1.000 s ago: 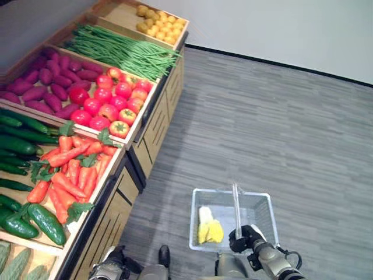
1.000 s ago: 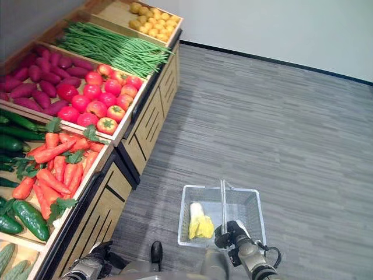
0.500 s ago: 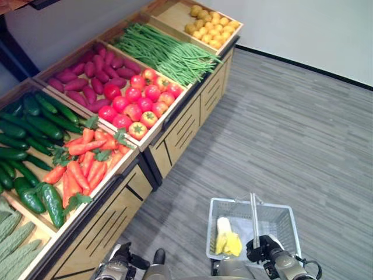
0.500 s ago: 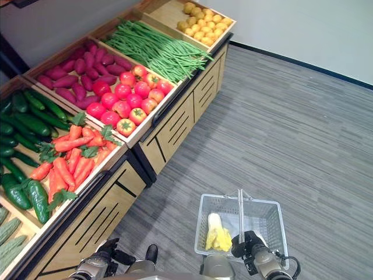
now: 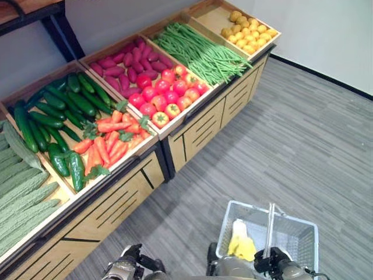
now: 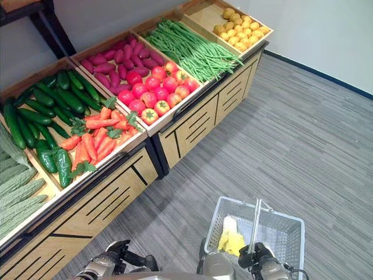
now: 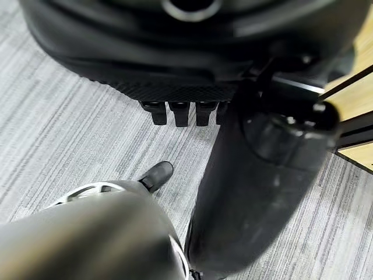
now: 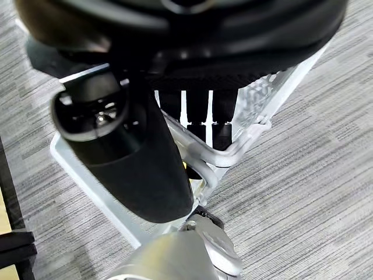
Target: Get the vegetables into the basket
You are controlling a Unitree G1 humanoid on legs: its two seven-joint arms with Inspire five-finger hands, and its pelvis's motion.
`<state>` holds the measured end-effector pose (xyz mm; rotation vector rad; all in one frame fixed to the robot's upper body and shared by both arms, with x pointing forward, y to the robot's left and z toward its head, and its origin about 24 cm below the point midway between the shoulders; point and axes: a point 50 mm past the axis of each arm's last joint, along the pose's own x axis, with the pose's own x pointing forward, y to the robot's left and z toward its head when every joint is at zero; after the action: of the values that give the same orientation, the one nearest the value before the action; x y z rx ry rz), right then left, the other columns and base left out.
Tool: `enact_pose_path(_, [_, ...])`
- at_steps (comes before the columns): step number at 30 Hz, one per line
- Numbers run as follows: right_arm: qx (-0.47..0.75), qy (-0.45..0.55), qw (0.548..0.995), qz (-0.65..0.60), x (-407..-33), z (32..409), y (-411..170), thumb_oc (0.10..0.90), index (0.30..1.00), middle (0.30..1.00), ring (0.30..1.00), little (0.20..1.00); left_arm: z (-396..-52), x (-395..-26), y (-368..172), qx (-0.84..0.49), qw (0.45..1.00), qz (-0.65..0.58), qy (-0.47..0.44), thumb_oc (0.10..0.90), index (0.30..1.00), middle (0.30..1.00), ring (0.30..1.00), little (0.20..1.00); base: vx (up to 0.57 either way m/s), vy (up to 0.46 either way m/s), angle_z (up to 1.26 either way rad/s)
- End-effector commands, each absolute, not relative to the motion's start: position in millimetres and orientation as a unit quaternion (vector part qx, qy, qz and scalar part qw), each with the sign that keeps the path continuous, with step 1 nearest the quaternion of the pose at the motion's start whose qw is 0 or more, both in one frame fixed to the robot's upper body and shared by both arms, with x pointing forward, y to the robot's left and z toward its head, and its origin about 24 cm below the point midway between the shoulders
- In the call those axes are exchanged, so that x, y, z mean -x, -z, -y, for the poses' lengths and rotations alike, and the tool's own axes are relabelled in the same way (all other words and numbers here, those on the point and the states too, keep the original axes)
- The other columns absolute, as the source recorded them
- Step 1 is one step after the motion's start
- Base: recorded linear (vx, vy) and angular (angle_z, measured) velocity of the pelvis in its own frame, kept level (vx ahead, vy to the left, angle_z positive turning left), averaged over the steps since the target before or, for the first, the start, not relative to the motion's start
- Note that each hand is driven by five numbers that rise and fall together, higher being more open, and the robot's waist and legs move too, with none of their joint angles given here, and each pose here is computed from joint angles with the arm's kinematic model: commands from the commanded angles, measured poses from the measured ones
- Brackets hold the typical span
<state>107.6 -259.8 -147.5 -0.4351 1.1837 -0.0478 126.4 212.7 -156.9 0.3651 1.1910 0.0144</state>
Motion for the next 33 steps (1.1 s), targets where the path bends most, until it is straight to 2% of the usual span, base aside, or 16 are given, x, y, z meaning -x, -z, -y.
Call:
enact_pose_path(1, [0.221, -0.021, 0.795, -0.564, -101.4, 250.3, 152.0, 0.400, 0.300, 0.300, 0.300, 0.300, -234.9, -131.1, 150.5, -0.198, 0.813, -0.547, -0.036, 0.900, 1.000, 1.000, 1.000, 1.000, 0.01, 0.183, -0.18])
enact_pose_path(11, [0.221, -0.025, 0.817, -0.533, -123.5, 242.3, 146.5, 0.400, 0.300, 0.300, 0.300, 0.300, -245.9, -141.8, 143.2, -0.221, 0.818, -0.530, -0.042, 0.900, 1.000, 1.000, 1.000, 1.000, 0.01, 0.111, 0.07])
enact_pose_path(21, [0.238, -0.041, 0.817, -0.524, -124.0, 241.1, 145.5, 0.400, 0.300, 0.300, 0.300, 0.300, -251.6, -144.4, 140.8, -0.222, 0.819, -0.525, -0.056, 0.900, 1.000, 1.000, 1.000, 1.000, 0.15, -0.123, 0.57])
enact_pose_path(22, [0.247, -0.047, 0.805, -0.537, -115.7, 246.1, 147.3, 0.400, 0.300, 0.300, 0.300, 0.300, -250.0, -140.1, 142.9, -0.217, 0.817, -0.531, -0.056, 0.900, 1.000, 1.000, 1.000, 1.000, 0.14, -0.289, 1.22])
enact_pose_path(33, [0.242, -0.013, 0.796, -0.555, -106.4, 264.4, 145.6, 0.400, 0.300, 0.300, 0.300, 0.300, -220.5, -149.1, 146.2, -0.194, 0.832, -0.520, -0.017, 0.900, 1.000, 1.000, 1.000, 1.000, 0.01, -0.116, 0.54])
